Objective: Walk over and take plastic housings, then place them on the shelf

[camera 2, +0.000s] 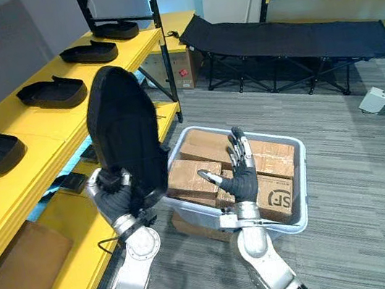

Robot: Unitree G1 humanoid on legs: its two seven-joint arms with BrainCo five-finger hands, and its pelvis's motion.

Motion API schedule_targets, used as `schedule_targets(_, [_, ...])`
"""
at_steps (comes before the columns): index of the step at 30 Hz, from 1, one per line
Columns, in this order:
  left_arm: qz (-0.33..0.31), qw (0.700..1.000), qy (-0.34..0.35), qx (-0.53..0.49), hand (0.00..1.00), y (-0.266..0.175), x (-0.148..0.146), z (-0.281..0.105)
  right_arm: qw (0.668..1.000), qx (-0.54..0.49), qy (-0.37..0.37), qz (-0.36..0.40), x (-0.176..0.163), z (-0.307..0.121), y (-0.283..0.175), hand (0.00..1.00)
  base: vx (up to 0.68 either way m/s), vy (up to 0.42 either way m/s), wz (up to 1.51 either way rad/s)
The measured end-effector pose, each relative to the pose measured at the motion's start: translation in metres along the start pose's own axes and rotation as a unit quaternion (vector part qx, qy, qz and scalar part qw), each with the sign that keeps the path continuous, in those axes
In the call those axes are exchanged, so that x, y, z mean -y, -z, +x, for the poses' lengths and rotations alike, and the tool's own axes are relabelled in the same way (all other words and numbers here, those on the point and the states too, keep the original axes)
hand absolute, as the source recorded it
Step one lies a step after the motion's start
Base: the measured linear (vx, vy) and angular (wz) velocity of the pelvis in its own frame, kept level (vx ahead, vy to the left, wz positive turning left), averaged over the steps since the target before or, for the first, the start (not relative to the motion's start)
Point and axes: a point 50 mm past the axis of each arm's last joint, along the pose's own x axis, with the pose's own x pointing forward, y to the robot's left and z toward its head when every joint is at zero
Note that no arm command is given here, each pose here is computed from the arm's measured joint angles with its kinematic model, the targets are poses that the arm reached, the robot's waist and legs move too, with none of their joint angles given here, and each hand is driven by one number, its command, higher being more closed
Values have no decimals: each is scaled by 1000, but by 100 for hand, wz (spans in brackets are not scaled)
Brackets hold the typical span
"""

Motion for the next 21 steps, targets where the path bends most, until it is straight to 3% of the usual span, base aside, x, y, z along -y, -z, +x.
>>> schedule_targets(4, [-19,999,-47,9,100,8,-18,9,997,-29,61,22,43,-24,-1,0,13,17,-15])
schedule_targets(9, [-102,993,-53,-1,100,4,-47,-2,986,-82,144,-33,90,-46,10,0,3,14,-8])
schedule_targets(13, [-164,986,5,-3,100,-10,-66,-4,991,-85,88,-46,83,-34,15,0,28,6,38])
schedule_targets(21, [-175,984,24,-1,100,-7,-124,9,989,-90,-70,-97,40,25,30,0,-8,3,83])
